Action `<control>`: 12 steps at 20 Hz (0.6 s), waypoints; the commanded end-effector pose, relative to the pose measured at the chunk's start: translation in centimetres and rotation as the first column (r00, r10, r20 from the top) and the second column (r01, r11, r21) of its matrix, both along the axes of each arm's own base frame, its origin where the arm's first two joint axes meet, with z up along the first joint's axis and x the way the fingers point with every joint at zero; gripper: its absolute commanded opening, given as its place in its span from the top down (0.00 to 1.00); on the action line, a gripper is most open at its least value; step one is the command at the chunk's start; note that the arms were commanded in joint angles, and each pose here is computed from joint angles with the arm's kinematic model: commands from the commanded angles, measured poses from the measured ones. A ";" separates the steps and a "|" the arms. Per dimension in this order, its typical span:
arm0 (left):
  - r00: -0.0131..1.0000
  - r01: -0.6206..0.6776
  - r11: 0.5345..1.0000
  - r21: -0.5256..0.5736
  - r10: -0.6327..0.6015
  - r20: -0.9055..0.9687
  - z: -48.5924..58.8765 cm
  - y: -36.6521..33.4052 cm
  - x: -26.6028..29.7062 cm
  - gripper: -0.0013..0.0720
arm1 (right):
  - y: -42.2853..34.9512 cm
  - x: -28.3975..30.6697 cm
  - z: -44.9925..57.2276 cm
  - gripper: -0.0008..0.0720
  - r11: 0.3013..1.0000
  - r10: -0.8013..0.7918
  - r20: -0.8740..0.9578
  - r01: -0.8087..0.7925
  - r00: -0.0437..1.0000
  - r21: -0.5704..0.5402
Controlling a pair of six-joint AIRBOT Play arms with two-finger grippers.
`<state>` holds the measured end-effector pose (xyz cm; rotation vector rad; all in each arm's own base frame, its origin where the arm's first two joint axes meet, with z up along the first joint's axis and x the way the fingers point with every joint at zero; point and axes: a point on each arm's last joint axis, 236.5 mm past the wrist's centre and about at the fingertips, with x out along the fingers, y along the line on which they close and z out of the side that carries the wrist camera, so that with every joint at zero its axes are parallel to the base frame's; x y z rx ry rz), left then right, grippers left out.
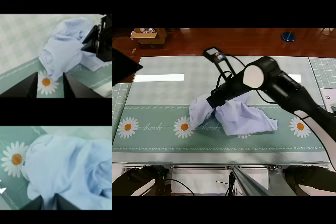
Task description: Fold the shirts.
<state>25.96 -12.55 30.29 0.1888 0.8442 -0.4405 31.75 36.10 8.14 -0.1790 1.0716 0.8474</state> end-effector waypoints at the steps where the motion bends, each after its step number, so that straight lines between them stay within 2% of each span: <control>1: 0.998 -0.006 0.996 0.085 0.012 -0.069 -3.5 0.8 0.7 0.45 | -1.6 0.7 -0.6 0.44 0.999 -0.013 -0.010 0.012 1.000 -0.041; 3: 0.996 0.018 0.993 0.120 -0.006 -0.094 -5.8 0.7 1.5 0.44 | -6.3 2.8 2.2 0.41 0.993 -0.080 0.078 0.086 0.994 -0.081; 4: 0.995 0.029 0.991 0.131 -0.016 -0.102 -7.0 0.5 2.0 0.44 | -9.8 4.2 3.9 0.41 0.981 -0.125 0.155 0.145 0.980 -0.127; 5: 0.993 0.030 0.990 0.137 -0.015 -0.113 -8.3 0.3 2.5 0.44 | -13.8 5.6 5.5 0.37 0.959 -0.174 0.229 0.217 0.958 -0.181; 6: 0.992 0.020 0.990 0.141 -0.001 -0.128 -9.7 0.4 3.0 0.43 | -18.5 6.7 7.1 0.19 0.920 -0.240 0.297 0.315 0.924 -0.235; 8: 0.980 -0.045 0.988 0.148 0.072 -0.184 -13.3 1.8 3.9 0.43 | -27.6 7.6 8.9 0.19 0.809 -0.364 0.371 0.487 0.854 -0.328; 10: 0.949 -0.120 0.984 0.136 0.153 -0.276 -17.7 3.8 4.1 0.40 | -35.4 7.3 9.4 0.20 0.696 -0.516 0.369 0.629 0.773 -0.346; 11: 0.923 -0.160 0.983 0.086 0.180 -0.340 -20.0 4.3 3.8 0.16 | -37.7 7.1 9.3 0.20 0.664 -0.585 0.342 0.676 0.735 -0.319; 12: 0.892 -0.194 0.981 0.006 0.179 -0.414 -22.1 4.1 3.2 0.03 | -39.6 6.9 8.8 0.20 0.640 -0.652 0.296 0.716 0.698 -0.279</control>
